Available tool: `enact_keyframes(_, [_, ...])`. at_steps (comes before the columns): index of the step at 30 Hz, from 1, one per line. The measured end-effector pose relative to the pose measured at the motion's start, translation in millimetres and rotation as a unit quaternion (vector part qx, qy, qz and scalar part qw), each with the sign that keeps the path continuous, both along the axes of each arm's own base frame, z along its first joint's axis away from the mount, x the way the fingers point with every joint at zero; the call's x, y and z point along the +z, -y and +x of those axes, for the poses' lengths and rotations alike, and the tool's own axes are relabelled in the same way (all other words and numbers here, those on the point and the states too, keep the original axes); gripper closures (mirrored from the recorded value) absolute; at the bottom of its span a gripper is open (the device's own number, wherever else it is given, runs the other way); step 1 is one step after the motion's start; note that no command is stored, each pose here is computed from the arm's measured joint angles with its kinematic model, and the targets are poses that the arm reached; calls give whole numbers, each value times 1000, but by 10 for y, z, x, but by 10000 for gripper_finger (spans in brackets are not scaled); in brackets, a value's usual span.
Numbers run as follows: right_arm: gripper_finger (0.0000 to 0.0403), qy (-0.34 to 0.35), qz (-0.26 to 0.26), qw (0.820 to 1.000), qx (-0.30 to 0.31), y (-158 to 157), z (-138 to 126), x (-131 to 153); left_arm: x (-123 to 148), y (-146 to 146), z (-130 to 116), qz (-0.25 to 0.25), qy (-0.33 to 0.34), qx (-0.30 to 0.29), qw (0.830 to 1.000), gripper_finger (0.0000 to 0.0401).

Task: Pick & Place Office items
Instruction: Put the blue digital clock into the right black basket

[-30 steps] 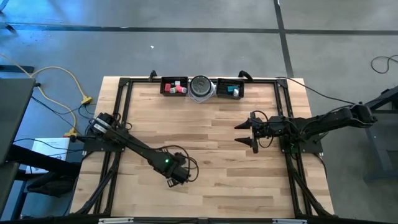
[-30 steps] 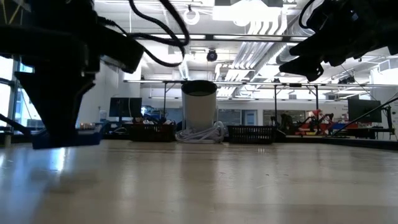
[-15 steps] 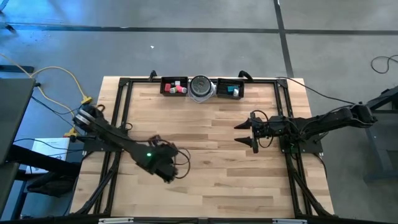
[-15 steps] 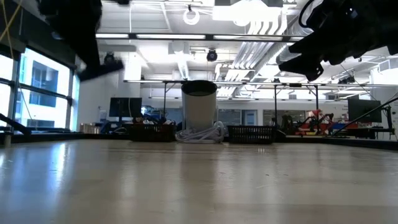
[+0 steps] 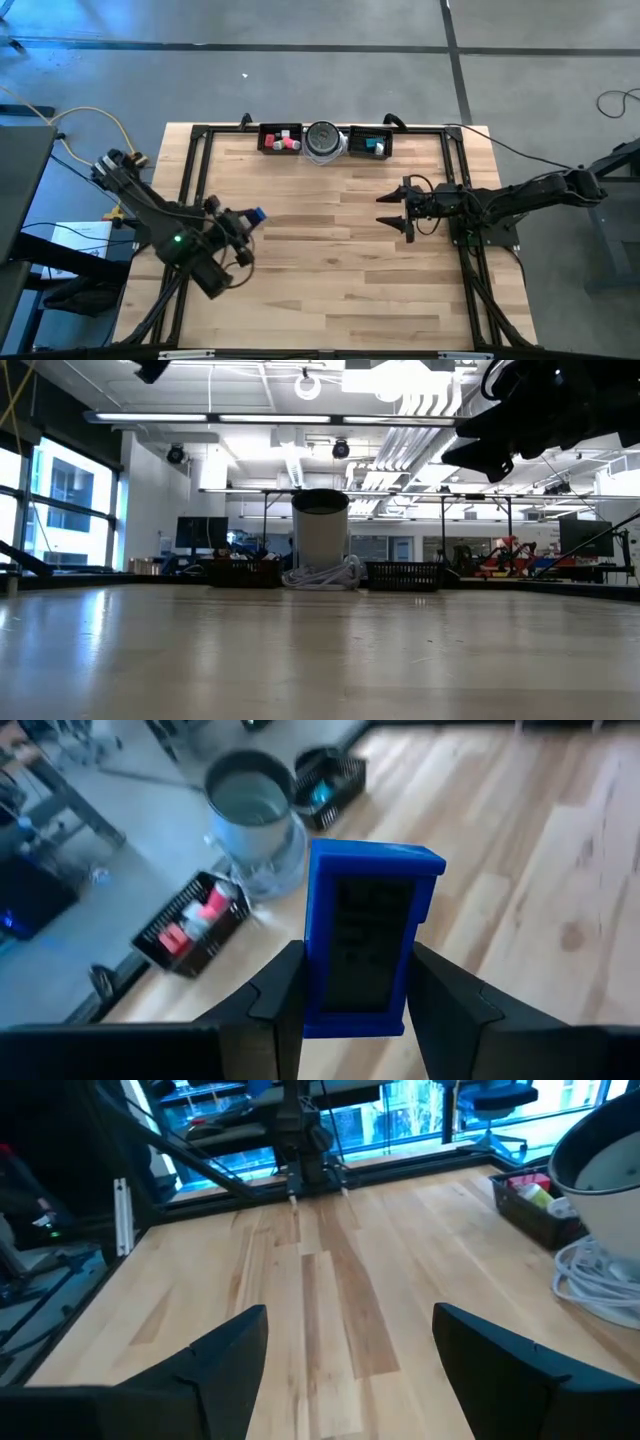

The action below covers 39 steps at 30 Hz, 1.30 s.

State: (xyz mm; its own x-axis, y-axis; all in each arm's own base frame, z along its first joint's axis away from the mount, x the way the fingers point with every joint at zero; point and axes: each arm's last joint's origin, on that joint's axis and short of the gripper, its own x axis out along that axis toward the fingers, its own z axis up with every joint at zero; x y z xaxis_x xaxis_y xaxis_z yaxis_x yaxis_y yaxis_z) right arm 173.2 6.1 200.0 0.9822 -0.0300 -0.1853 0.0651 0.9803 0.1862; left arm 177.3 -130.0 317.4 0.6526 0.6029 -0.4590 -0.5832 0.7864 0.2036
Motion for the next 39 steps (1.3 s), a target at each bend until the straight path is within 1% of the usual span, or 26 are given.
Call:
enact_keyframes(3, [131, 0, -6, 1000, -6, 24, 1, 0, -14, -92, -146, 11, 19, -5, 1000, 270])
enact_keyframes(9, [131, -1, -9, 1000, -14, 56, 1, 0, -115, -269, -433, -1, 69, -18, 997, 270])
enact_keyframes(12, [131, -1, -12, 1000, -15, 65, 1, 0, -140, -302, -529, -19, 89, -50, 995, 270])
enact_keyframes(14, [131, -1, -13, 1000, -16, 66, 1, 0, -119, -297, -556, -31, 94, -85, 991, 270])
enact_keyframes(17, [131, -1, -13, 1000, -15, 65, 1, 0, -51, -281, -573, -52, 98, -154, 982, 270])
enact_keyframes(20, [131, 3, -11, 1000, -14, 64, 3, 8, 4, -289, -563, -65, 107, -227, 966, 270])
enact_keyframes(23, [131, 8, -9, 1000, -10, 62, 4, 15, -12, -341, -545, -68, 117, -277, 951, 270])
enact_keyframes(29, [131, 8, -1, 1000, -5, 58, 4, 15, -221, -493, -483, -77, 124, -313, 939, 270])
enact_keyframes(34, [131, 11, -1, 1000, -4, 58, 5, 22, -392, -615, -421, -79, 164, -366, 913, 270])
enact_keyframes(36, [131, 18, 0, 1000, -4, 57, 7, 35, -456, -684, -418, -80, 176, -370, 909, 270])
enact_keyframes(39, [131, 31, 9, 999, 5, 50, 11, 59, -526, -791, -428, -89, 190, -365, 907, 270])
